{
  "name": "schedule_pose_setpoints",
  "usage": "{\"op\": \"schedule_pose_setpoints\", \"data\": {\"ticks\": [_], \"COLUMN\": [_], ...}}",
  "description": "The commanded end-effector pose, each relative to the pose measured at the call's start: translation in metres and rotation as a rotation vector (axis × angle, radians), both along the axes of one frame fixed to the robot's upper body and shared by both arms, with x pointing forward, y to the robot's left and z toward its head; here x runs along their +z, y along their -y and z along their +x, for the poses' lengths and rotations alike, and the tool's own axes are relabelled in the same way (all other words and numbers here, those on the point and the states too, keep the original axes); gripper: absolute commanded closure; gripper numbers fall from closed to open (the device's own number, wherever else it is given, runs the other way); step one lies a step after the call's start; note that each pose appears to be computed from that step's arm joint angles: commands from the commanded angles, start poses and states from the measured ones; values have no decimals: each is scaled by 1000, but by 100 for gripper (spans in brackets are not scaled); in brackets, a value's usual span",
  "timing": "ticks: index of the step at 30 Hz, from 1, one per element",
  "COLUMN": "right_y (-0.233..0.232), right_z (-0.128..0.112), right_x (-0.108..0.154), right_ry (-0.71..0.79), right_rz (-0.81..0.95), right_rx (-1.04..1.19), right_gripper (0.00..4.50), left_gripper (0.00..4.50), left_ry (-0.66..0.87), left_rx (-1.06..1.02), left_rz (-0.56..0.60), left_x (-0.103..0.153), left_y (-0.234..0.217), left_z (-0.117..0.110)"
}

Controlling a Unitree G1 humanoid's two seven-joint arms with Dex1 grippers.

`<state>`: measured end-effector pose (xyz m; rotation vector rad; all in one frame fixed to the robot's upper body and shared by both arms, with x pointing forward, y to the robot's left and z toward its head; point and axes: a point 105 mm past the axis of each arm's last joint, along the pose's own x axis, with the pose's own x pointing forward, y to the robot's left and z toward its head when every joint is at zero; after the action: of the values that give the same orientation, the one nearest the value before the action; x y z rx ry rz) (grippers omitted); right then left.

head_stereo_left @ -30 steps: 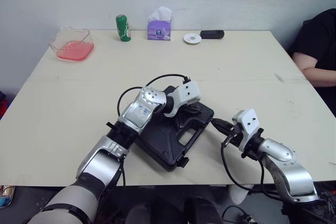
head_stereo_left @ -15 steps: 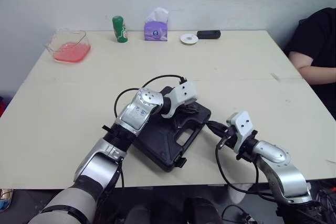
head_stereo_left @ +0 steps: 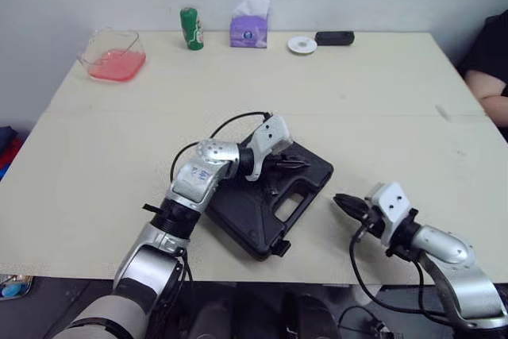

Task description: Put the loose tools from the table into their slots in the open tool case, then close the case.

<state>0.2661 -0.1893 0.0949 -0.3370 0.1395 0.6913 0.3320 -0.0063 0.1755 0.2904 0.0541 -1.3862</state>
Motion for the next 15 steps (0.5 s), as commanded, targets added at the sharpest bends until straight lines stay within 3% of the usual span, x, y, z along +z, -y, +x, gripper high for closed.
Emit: {"op": "schedule_pose_setpoints", "data": {"ticks": [1, 10, 15], "right_y": [-4, -26, -45], "right_z": [-12, -41, -57], "right_x": [17, 19, 19], "right_ry": [57, 34, 12], "right_rz": [7, 14, 30], "right_rx": [74, 284, 422], "right_gripper": [450, 450, 450], "left_gripper": [448, 448, 448], "left_ry": [131, 206, 180], "left_rx": [-107, -302, -318], "left_rz": [3, 29, 98], "left_x": [19, 8, -8], "left_y": [-11, -50, -62], "left_z": [-20, -72, -84]}}
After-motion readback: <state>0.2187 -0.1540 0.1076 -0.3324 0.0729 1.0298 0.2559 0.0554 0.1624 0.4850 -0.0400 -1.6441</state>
